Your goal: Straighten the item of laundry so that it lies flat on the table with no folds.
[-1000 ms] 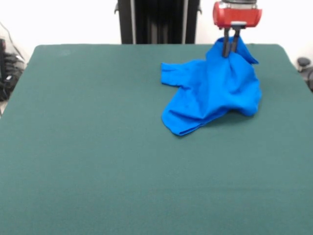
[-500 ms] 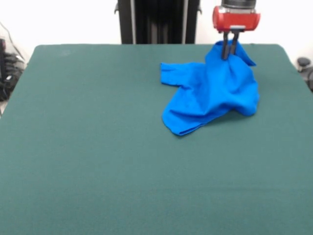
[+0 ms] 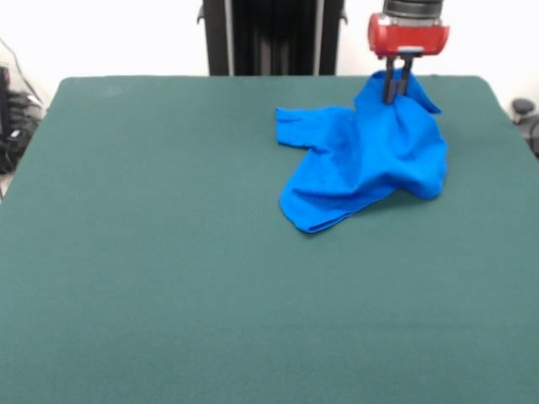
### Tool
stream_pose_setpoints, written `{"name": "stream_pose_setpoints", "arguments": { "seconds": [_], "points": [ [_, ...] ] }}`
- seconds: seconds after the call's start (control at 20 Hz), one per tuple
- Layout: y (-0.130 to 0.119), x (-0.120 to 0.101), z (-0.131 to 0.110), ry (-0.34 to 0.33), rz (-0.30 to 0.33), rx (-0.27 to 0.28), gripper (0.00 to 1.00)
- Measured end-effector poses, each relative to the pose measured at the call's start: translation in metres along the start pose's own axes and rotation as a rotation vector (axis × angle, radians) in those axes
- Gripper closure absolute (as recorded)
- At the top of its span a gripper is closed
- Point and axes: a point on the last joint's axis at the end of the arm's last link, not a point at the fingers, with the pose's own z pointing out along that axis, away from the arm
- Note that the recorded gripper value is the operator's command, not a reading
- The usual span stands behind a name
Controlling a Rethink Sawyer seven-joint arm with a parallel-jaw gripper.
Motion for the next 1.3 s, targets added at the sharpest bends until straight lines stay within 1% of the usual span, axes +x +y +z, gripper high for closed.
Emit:
{"name": "stream_pose_setpoints", "arguments": {
  "seconds": [0.8, 1.3],
  "points": [
    [0.006, 0.0, 0.0, 0.0, 0.003, 0.0, 1.0],
    [0.014, -0.001, -0.001, -0.001, 0.01, -0.001, 1.0]
  ]
}}
